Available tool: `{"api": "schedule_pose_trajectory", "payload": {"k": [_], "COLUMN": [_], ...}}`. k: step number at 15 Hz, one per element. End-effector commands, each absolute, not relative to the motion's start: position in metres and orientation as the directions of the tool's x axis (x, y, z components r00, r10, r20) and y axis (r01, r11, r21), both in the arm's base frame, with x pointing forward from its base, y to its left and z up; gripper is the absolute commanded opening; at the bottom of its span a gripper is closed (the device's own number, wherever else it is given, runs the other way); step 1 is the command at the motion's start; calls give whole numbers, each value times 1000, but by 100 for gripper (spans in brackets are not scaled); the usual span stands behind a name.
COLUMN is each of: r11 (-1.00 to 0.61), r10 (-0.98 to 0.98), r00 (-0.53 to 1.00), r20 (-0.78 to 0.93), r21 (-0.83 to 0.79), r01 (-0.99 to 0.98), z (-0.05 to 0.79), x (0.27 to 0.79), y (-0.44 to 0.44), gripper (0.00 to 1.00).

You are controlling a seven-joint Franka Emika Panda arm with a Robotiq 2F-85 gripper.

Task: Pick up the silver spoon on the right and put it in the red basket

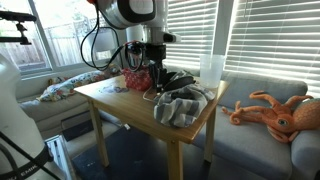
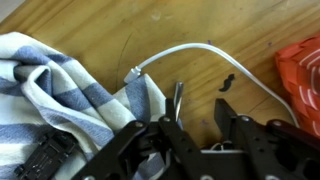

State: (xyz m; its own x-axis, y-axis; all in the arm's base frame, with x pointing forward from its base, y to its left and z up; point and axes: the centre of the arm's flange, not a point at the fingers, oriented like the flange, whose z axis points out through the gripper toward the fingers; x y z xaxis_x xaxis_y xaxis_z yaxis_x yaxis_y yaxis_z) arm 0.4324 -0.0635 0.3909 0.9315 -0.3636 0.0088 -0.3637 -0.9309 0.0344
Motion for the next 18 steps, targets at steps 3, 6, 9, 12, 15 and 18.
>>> {"api": "schedule_pose_trajectory", "payload": {"k": [3,6,9,12,15,18], "r11": [-914,-909,-906,-900,-897,-893], "r10": [-405,-416,-423,-435,-442,-448], "r00": [914,909,906,900,897,894], "r20": [-5,-19,-33,-35,-20,12], "r21": [37,40,43,51,43,35], "r01": [-404,-415,-421,-433,-440,-448], "z": [380,374,369,365,368,368], "x": [429,430,431,433,435,438], "y": [-65,-66,-67,-70,-74,-78], "gripper": [48,45,40,38,34,30]}}
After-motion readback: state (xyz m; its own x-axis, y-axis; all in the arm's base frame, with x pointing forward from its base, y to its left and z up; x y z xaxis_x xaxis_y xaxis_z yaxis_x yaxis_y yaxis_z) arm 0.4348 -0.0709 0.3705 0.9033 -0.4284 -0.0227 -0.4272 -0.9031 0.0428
